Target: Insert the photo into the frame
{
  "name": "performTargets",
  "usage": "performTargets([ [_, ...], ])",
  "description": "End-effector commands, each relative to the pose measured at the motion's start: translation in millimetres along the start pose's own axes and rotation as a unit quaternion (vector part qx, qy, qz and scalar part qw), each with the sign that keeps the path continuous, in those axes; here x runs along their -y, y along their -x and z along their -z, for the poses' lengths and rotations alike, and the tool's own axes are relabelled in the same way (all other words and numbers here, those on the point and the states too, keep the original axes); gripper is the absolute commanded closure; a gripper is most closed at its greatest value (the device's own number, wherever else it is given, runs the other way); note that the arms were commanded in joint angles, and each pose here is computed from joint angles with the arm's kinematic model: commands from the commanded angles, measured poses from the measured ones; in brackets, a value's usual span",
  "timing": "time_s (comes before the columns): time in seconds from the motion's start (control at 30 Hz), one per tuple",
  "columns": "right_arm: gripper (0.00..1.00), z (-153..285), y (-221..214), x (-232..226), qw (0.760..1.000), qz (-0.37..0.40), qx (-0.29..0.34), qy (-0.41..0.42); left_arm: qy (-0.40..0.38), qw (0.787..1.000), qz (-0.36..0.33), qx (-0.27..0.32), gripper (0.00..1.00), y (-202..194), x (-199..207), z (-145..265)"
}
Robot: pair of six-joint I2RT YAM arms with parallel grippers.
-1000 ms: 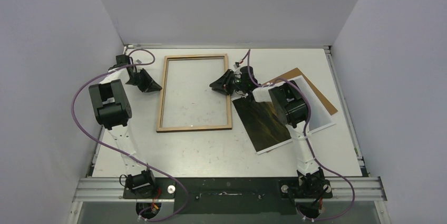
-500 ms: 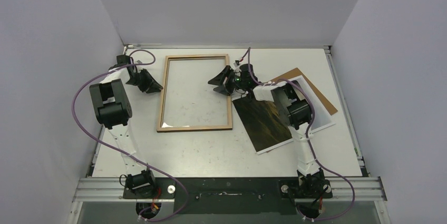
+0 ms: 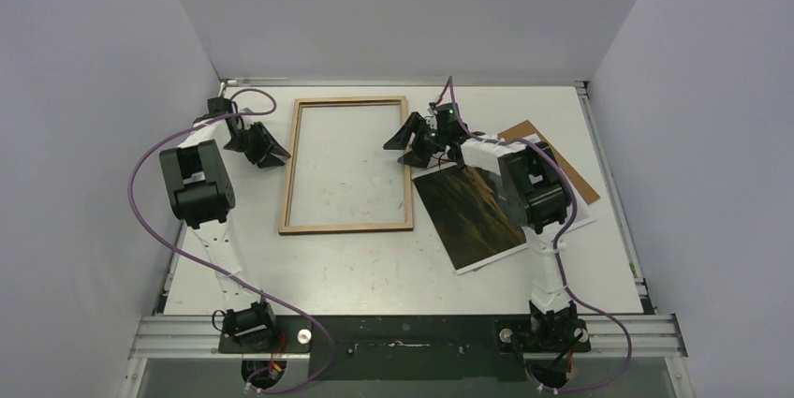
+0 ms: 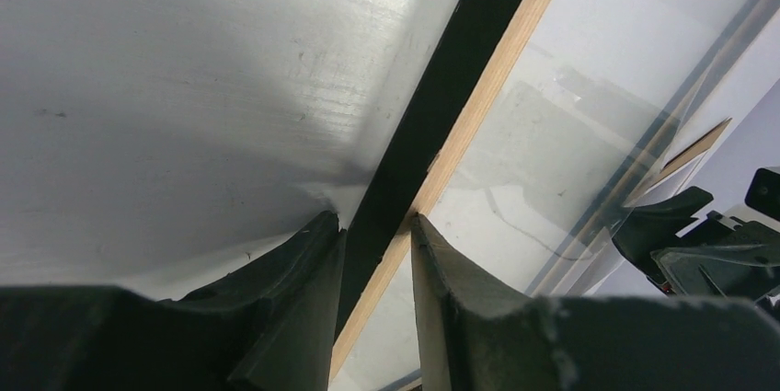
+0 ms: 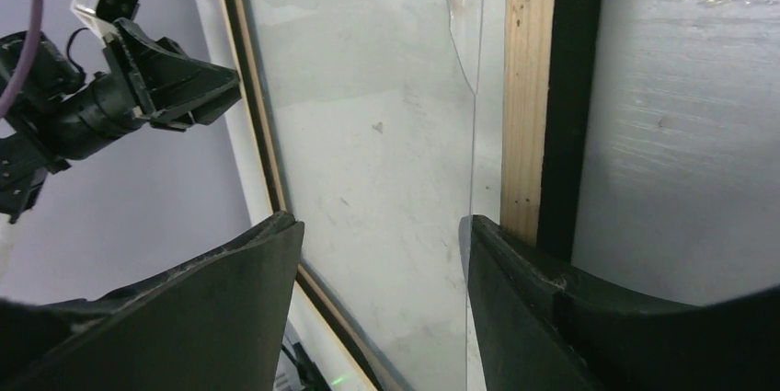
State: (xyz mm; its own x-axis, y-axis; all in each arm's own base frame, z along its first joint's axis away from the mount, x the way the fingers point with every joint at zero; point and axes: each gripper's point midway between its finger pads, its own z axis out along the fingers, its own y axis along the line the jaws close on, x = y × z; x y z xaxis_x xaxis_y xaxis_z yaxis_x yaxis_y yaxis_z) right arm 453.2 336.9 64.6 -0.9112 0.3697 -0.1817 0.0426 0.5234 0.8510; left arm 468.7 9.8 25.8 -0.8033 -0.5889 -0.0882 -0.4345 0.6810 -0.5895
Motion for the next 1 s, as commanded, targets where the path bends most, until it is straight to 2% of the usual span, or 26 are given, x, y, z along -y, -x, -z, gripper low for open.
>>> performTargets([
  [0.0, 0.37, 27.7, 9.9, -21.2, 0.997, 0.057, 0.012, -0.042, 0.009, 1.000, -0.010, 0.004, 0.68, 7.3, -2.5, -1.2],
  [0.33, 0.39, 44.6, 24.0, -39.9, 0.993, 0.097, 0.041, -0.045, 0.009, 1.000, -0.017, 0.007, 0.64, 7.8, 0.7, 4.8],
  [0.53, 0.40, 56.0, 32.5, -33.0, 0.984, 0.132, 0.068, -0.097, -0.012, 1.000, -0.025, 0.013, 0.57, 13.6, 14.0, 11.0],
  [0.73, 0.37, 54.6, 29.9, -12.4, 0.975, 0.153, 0.063, -0.146, -0.015, 0.999, -0.029, 0.020, 0.54, 13.2, 17.9, 15.3],
  [0.97, 0.37, 43.0, 27.9, -3.8, 0.973, 0.165, 0.045, -0.157, -0.004, 0.999, -0.038, 0.035, 0.49, 11.9, 18.5, 24.7],
])
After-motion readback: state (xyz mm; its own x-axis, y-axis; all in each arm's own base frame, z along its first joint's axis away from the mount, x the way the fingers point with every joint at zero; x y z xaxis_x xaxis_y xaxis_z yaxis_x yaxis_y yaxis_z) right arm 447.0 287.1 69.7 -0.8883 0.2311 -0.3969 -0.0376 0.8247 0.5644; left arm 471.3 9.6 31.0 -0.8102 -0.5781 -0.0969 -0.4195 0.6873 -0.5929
